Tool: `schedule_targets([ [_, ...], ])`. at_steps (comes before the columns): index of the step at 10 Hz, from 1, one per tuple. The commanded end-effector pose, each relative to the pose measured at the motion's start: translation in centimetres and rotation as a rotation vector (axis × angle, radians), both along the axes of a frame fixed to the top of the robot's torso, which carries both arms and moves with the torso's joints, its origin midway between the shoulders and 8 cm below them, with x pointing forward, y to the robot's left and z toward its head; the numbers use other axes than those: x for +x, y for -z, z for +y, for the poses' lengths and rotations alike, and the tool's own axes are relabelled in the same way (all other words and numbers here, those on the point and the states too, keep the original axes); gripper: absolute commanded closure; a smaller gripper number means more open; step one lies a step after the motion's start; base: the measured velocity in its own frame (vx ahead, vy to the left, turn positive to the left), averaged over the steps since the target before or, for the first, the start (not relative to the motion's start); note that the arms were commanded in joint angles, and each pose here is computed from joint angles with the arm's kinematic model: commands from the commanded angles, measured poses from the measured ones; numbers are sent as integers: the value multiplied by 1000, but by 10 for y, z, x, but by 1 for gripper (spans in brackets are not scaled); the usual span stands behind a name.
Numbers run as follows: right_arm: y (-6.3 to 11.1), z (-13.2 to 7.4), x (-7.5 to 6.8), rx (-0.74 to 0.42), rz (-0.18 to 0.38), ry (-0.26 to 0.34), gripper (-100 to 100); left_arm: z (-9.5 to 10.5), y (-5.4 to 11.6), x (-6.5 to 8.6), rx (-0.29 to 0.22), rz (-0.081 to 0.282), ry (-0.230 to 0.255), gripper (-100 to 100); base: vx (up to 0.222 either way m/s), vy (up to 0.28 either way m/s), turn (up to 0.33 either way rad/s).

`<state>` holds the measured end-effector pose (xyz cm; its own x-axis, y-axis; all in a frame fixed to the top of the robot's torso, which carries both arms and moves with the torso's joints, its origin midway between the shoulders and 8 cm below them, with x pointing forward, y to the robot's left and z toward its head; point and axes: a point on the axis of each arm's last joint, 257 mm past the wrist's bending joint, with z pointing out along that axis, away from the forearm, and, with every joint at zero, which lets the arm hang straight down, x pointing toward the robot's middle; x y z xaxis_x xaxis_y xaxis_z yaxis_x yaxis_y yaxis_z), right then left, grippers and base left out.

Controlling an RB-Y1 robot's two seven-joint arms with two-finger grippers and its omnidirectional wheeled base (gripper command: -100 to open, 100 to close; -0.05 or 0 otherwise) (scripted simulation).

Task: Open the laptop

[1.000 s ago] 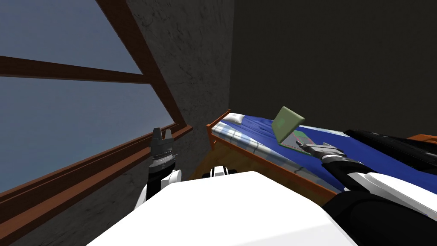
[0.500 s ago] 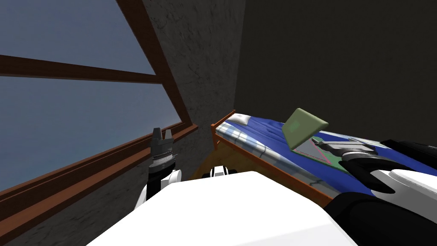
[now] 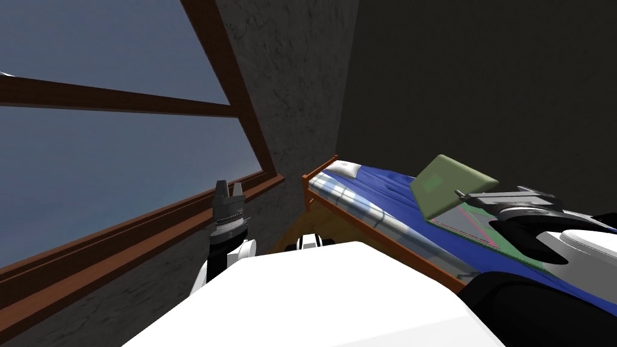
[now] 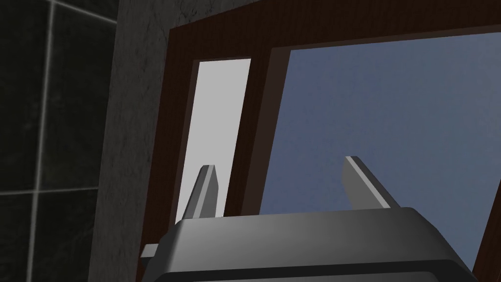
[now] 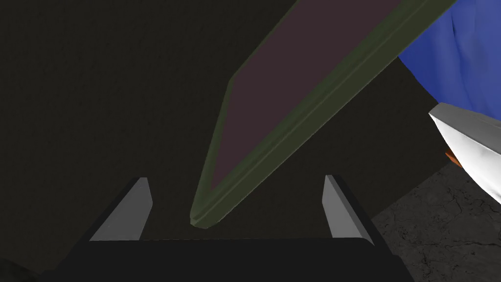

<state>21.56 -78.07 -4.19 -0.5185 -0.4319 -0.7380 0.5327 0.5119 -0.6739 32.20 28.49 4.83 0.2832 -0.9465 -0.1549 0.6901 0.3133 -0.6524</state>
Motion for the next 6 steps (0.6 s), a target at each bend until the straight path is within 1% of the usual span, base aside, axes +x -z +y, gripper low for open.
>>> schedule_targets([
  [1, -2, -1, 1, 0, 0, -1, -100, 0, 0, 0, 0, 0, 0, 0, 42, -50, 6],
  [2, -3, -1, 1, 0, 0, 0, 100, 0, 0, 0, 0, 0, 0, 0, 6, -6, 8],
  [3, 0, -3, 3, 54, -56, 0, 100, 0, 0, 0, 0, 0, 0, 0, -50, -31, 4],
  [4, 1, -4, 4, 80, -85, 1, 100, 0, 0, 0, 0, 0, 0, 0, -122, -96, 9],
  [5, 4, -5, 6, 133, -143, 2, 100, 0, 0, 0, 0, 0, 0, 0, -143, -112, -4],
  [6, 5, -6, 8, 160, -172, 2, 100, 0, 0, 0, 0, 0, 0, 0, -166, -109, -1],
])
